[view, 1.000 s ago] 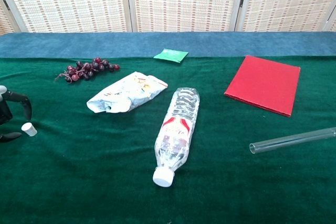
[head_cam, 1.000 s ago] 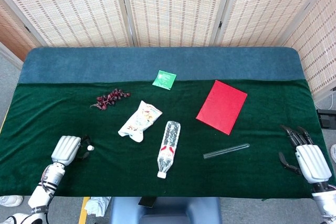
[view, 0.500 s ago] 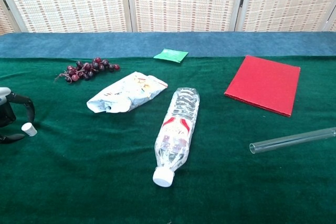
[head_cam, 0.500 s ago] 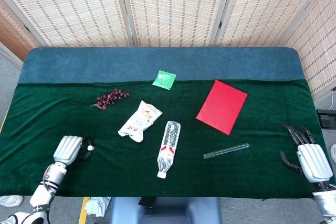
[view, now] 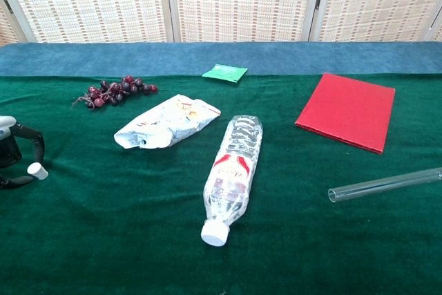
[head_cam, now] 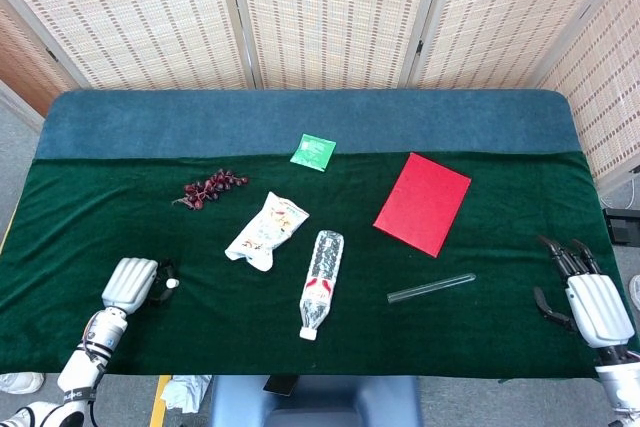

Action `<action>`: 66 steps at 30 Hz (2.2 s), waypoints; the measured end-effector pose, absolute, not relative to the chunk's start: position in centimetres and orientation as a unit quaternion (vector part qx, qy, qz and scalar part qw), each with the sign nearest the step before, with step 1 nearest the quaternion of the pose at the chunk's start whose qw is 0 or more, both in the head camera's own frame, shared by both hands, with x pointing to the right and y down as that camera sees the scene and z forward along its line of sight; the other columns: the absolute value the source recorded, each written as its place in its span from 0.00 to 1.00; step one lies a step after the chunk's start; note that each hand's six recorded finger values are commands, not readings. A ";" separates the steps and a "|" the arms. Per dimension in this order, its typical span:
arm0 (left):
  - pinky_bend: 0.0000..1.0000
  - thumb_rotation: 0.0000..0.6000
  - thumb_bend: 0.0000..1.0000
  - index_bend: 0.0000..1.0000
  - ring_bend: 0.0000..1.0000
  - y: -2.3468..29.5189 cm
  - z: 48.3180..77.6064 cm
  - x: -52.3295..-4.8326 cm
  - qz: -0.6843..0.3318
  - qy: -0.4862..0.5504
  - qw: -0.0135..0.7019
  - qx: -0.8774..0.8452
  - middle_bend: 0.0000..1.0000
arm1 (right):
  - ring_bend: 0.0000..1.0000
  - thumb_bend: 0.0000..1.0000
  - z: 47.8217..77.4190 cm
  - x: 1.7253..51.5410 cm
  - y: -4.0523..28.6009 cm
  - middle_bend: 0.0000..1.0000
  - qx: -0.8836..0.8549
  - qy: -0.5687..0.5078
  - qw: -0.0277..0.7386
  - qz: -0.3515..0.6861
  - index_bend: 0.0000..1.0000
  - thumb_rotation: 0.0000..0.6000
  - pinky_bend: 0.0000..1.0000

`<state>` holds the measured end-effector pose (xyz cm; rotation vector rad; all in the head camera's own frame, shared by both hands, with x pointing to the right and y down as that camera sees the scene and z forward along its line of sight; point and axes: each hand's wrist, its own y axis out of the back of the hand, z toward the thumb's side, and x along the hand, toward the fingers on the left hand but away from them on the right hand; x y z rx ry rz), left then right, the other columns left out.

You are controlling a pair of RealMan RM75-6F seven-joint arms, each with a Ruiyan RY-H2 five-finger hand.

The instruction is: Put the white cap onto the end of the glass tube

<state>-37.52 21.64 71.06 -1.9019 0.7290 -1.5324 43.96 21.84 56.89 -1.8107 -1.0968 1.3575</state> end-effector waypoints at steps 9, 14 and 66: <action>0.80 1.00 0.51 0.56 0.91 21.5 71.0 -37.6 -0.575 0.273 0.293 -0.714 1.00 | 0.18 0.53 56.9 44.0 21.9 0.16 -0.685 -0.415 0.308 0.514 0.02 0.99 0.06; 0.80 1.00 0.51 0.57 0.91 21.6 70.9 -37.6 -0.573 0.278 0.288 -0.715 1.00 | 0.18 0.53 56.9 43.9 21.8 0.16 -0.684 -0.413 0.310 0.515 0.02 0.99 0.06; 0.80 1.00 0.51 0.58 0.91 21.4 65.8 -39.6 -0.544 0.365 0.255 -0.711 1.00 | 1.00 0.37 70.1 31.3 20.7 0.94 -0.766 -0.190 0.320 0.524 0.41 1.00 1.00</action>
